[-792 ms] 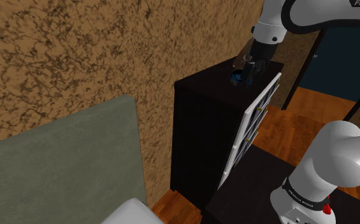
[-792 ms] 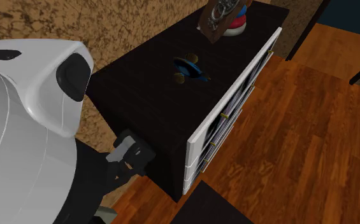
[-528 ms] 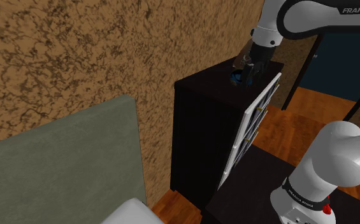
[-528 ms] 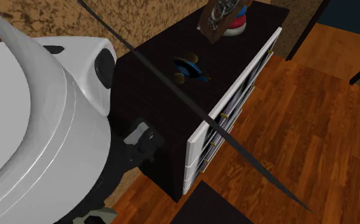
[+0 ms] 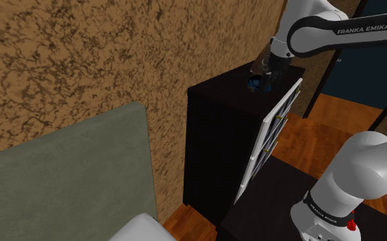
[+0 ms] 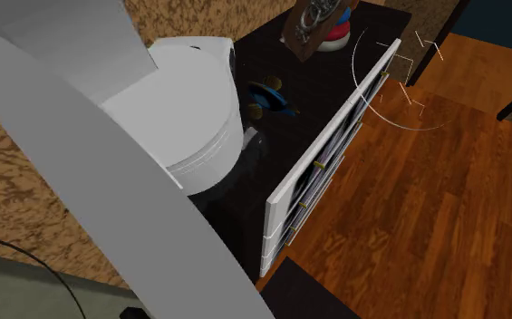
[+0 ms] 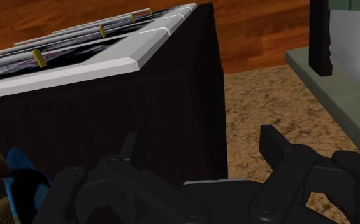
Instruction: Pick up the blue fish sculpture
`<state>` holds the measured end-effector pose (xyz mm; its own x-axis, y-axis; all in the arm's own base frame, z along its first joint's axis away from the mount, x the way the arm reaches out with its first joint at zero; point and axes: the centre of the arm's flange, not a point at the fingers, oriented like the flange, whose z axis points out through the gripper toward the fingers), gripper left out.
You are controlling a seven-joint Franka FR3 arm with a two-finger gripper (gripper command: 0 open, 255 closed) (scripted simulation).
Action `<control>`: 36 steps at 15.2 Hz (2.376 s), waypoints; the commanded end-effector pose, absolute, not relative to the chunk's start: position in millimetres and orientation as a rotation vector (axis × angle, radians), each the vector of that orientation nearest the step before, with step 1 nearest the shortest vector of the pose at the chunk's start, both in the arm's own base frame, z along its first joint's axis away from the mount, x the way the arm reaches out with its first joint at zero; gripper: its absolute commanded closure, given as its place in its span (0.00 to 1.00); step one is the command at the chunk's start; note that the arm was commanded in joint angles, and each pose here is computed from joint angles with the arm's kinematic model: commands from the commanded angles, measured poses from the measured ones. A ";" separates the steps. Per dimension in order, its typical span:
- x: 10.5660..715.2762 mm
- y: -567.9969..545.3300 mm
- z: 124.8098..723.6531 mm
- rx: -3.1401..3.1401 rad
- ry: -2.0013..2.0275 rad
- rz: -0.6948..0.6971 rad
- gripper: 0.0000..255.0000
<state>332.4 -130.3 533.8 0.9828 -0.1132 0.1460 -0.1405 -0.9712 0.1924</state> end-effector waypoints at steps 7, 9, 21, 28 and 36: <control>359.7 -214.4 504.7 2.826 -0.210 0.270 0.00; 365.7 -235.9 499.4 2.801 -0.215 0.287 0.00; 400.9 -367.6 479.6 2.651 -0.245 0.382 0.00; 402.2 -372.8 447.5 2.645 -0.246 0.386 0.00; 401.1 -372.8 438.7 2.645 -0.246 0.386 1.00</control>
<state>400.9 -373.1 439.3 0.9445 -0.1083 0.3102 -0.2358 -0.8809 0.4105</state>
